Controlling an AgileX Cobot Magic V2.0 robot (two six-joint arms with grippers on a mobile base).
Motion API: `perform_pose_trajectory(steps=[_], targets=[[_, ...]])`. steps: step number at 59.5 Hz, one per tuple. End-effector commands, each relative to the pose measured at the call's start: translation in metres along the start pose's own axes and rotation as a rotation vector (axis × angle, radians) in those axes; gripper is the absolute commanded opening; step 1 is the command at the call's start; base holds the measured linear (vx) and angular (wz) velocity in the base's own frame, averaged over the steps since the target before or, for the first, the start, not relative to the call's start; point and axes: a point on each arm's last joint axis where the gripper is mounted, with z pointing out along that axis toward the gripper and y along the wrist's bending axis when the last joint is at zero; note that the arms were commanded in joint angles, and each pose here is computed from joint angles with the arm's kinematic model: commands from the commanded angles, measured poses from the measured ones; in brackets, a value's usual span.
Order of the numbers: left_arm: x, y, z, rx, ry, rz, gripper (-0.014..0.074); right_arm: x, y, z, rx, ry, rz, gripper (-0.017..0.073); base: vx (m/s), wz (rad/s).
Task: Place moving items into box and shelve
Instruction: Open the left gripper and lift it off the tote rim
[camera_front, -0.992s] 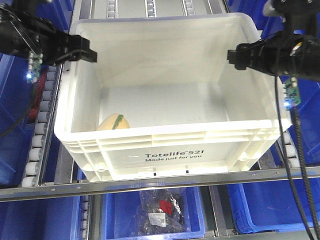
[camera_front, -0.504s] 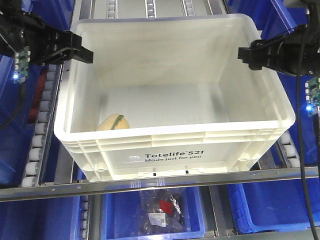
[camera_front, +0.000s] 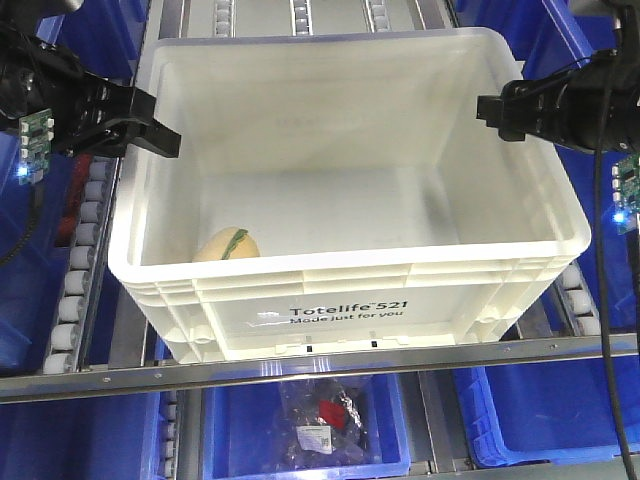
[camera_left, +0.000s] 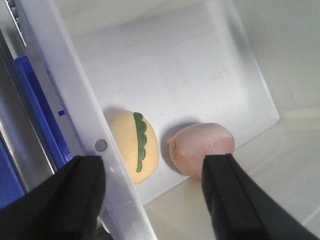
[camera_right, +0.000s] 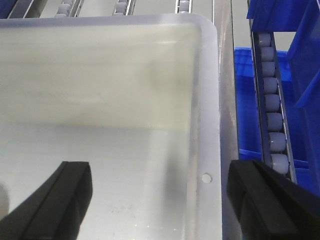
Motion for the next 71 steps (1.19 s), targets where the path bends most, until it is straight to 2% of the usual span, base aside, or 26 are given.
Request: perform_pose_trajectory(steps=[1,17,27,31,37,45,50,59,66,71], targets=[[-0.008,-0.012,-0.019,0.029,-0.096,0.005,0.0523,-0.019,0.001,-0.014,-0.005,-0.13,-0.009,0.0594,0.0,0.0],[0.0,-0.015,-0.026,0.031,-0.103,0.018,0.0523,-0.019,0.001,-0.014,-0.005,-0.13,-0.009,0.0594,0.0,0.0],[0.029,-0.02,-0.035,0.025,-0.171,0.015,0.0523,-0.019,0.001,-0.014,-0.005,-0.13,-0.009,0.0594,0.0,0.0],[0.045,-0.024,-0.042,0.015,-0.226,0.03,0.0523,-0.019,0.001,-0.014,-0.005,-0.13,-0.009,0.0594,0.0,0.0],[0.072,-0.033,-0.064,0.017,-0.358,0.062,0.0523,-0.019,0.001,-0.014,-0.005,-0.13,-0.009,0.0594,0.0,0.0],[0.112,-0.035,-0.091,-0.001,-0.556,0.083,0.0523,-0.019,0.001,-0.014,-0.005,-0.13,-0.009,0.0594,0.0,0.0],[0.145,-0.034,-0.107,-0.009,-0.71,0.097,0.0523,-0.019,0.001,-0.014,-0.005,-0.13,-0.009,0.0594,0.0,0.0],[0.205,-0.021,-0.106,-0.026,-0.912,0.107,0.0523,-0.019,0.001,-0.014,-0.005,-0.13,-0.009,0.0594,0.0,0.0],[0.245,-0.011,-0.095,-0.071,-0.993,0.172,0.0523,-0.019,0.001,-0.014,-0.005,-0.13,-0.009,0.0594,0.0,0.0],[0.261,0.001,-0.081,-0.172,-0.985,0.259,0.052,-0.019,0.001,-0.014,-0.005,-0.13,-0.009,0.0594,0.0,0.0]])
